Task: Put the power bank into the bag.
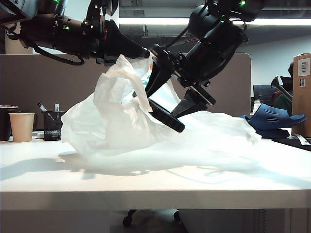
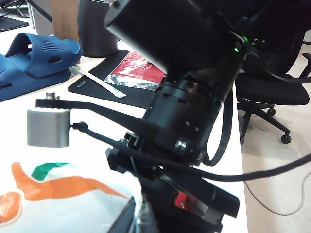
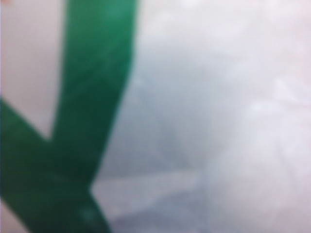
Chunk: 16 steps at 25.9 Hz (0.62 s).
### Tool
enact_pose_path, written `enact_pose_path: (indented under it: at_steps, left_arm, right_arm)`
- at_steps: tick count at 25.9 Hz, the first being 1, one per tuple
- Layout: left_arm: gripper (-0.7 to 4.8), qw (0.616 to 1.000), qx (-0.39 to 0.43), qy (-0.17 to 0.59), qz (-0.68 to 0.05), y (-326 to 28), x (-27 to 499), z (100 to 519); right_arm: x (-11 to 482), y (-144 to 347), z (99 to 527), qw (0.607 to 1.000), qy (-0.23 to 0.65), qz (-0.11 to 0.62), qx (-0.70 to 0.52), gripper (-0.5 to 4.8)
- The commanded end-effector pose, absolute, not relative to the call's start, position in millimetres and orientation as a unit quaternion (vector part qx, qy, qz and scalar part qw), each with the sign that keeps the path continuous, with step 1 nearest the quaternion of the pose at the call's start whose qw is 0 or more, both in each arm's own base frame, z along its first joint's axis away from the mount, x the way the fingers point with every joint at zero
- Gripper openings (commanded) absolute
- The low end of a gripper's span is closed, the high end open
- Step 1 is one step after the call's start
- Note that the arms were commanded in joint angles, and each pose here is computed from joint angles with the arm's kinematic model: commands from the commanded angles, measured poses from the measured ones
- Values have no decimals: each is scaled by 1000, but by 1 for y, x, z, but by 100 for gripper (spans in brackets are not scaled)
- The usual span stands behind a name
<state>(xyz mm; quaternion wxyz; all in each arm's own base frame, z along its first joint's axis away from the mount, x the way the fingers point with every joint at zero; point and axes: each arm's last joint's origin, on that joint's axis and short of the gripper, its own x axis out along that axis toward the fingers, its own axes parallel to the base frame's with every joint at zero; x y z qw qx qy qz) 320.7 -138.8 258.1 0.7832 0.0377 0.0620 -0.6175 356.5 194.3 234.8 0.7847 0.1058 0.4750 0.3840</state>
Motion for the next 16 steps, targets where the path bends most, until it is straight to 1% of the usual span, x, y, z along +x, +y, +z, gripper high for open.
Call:
enact_pose_path:
  at_steps: [1, 5, 7, 9, 13, 16]
  left_arm:
    - [-6, 780, 38, 53, -622, -139, 320, 262]
    - [-6, 773, 36, 51, -632, -139, 319, 262]
    - [-5, 759, 32, 48, -649, -139, 318, 262]
    - [-6, 758, 32, 49, -650, -139, 318, 262]
    - [-6, 738, 21, 49, -672, -140, 316, 263]
    - [-6, 742, 26, 42, -669, -140, 317, 264]
  right_arm:
    - [360, 185, 242, 800, 456, 380, 90, 228]
    - [368, 171, 242, 811, 451, 360, 95, 228]
    - [371, 169, 243, 816, 441, 362, 97, 228]
    - [372, 170, 244, 817, 435, 365, 100, 228]
    - [376, 172, 249, 830, 402, 375, 100, 229]
    - [376, 173, 248, 825, 409, 373, 115, 229]
